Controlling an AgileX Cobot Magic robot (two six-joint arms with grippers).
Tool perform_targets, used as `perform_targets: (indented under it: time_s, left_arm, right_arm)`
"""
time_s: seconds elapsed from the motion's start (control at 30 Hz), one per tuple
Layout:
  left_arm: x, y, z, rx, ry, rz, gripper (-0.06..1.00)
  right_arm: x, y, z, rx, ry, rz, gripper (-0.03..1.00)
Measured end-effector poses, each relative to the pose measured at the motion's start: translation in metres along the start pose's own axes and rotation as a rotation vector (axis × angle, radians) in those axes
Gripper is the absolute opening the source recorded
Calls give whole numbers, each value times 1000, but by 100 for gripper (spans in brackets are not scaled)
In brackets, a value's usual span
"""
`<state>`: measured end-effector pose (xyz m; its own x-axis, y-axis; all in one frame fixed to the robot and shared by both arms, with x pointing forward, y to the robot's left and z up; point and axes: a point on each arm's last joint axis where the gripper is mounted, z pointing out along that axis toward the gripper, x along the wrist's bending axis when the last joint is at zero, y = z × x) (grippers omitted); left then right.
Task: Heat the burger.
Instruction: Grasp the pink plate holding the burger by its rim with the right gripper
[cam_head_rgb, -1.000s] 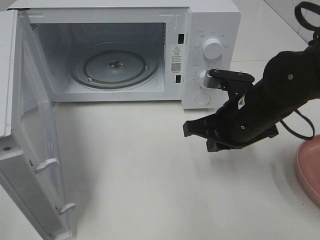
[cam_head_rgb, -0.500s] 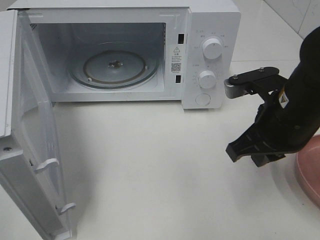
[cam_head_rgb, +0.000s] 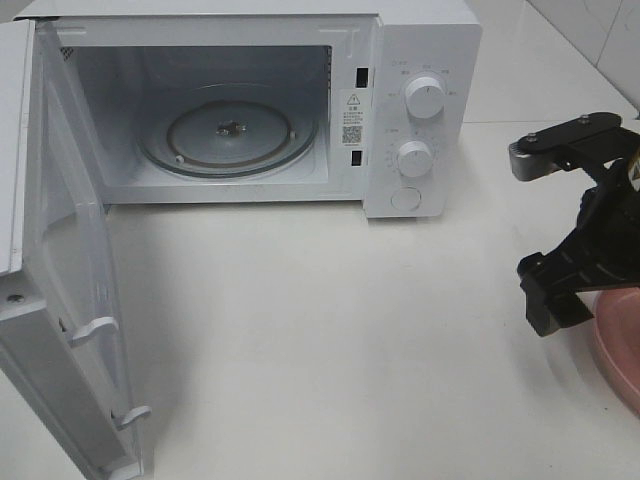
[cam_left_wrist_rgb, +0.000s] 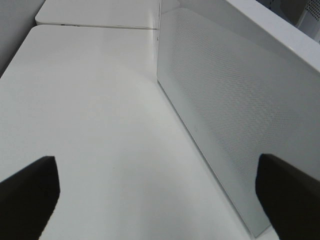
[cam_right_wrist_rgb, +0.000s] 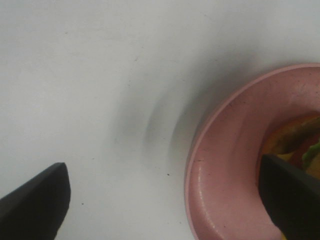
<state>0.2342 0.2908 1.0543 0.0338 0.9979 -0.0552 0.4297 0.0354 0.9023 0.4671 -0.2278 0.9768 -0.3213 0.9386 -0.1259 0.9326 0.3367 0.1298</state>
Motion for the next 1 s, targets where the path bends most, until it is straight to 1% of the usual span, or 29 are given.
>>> perform_targets:
  time_s: [0.07, 0.13, 0.17, 0.2, 0.27, 0.3, 0.43, 0.83, 1.0]
  left_arm:
    - [0, 0, 0, 0, 0, 0, 99]
    - [0, 0, 0, 0, 0, 0, 99]
    - [0, 0, 0, 0, 0, 0, 99]
    - [0, 0, 0, 0, 0, 0, 99]
    - [0, 0, 0, 0, 0, 0, 99]
    - [0, 0, 0, 0, 0, 0, 99]
    - [0, 0, 0, 0, 0, 0, 99]
    - [0, 0, 0, 0, 0, 0, 99]
    - [0, 0, 0, 0, 0, 0, 99]
  right_arm:
    - [-10, -1, 1, 5, -8, 38, 98]
    - [-14, -1, 2, 7, -10, 54, 98]
    - [-21, -2, 3, 11, -13, 82, 98]
    - [-21, -2, 3, 11, -13, 82, 98]
    - [-29, -2, 9, 38, -17, 114, 97]
    - [-29, -2, 9, 38, -17, 114, 97]
    - [-32, 0, 26, 99, -3, 141, 96]
    - [-32, 9, 60, 135, 10, 168, 94]
    - [-36, 6, 73, 180, 11, 182, 92]
